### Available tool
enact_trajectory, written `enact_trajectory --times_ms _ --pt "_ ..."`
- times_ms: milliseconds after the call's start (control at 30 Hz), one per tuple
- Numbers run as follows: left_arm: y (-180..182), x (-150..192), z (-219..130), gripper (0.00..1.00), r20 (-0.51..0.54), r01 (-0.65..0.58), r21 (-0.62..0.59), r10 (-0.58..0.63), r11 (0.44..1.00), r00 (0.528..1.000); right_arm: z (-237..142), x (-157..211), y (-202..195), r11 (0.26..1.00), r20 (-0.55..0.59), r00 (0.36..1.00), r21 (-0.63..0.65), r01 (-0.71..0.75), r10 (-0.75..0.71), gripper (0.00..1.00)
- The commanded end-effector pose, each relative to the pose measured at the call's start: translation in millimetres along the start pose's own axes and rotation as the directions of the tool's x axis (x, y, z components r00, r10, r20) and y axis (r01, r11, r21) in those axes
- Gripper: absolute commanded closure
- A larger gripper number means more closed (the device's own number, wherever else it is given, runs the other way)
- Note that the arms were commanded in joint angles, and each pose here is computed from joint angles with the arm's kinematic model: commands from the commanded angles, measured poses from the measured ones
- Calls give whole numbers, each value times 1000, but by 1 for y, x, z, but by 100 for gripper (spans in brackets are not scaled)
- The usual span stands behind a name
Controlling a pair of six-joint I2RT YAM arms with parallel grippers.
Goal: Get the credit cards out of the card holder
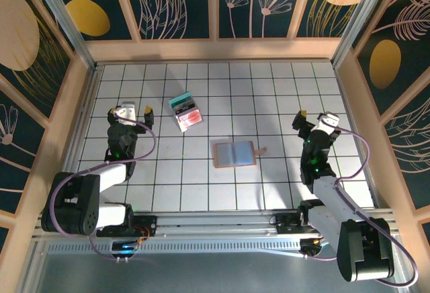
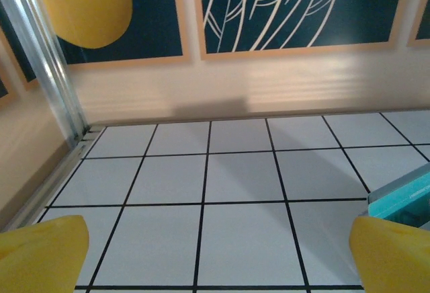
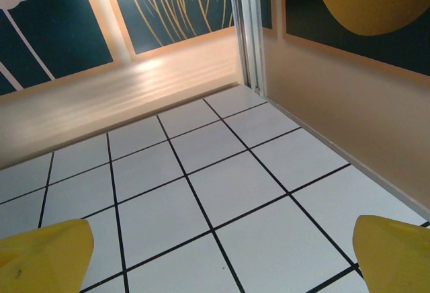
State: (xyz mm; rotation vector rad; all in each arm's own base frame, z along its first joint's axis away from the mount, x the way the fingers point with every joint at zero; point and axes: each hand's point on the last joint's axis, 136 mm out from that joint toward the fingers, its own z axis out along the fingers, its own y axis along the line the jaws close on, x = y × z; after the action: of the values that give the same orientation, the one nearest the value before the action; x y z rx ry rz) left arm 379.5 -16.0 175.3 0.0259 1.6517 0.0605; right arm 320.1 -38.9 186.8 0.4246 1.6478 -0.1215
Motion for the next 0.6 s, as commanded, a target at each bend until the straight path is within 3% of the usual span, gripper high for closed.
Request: enact_trajectory --times_ms 0,100,267,400,567 --pt "3 -11 2 1 31 -29 -9 29 1000 999 -2 -11 -1 999 47 998 -7 -38 38 1" --pt "9 -4 -1 1 -4 -51 -42 51 998 999 -2 -10 -2 999 46 998 -8 -41 42 1" --pt "14 -5 -15 1 23 -38 -62 40 997 999 -3 -4 -4 999 43 998 -8 -53 53 1" --pt "18 19 -20 1 -35 -36 -82 33 996 999 -4 1 -5 998 33 998 -8 -56 56 1" --pt "17 24 -27 1 -13 -20 -75 19 997 1000 -4 2 -4 999 28 998 -16 -51 52 1"
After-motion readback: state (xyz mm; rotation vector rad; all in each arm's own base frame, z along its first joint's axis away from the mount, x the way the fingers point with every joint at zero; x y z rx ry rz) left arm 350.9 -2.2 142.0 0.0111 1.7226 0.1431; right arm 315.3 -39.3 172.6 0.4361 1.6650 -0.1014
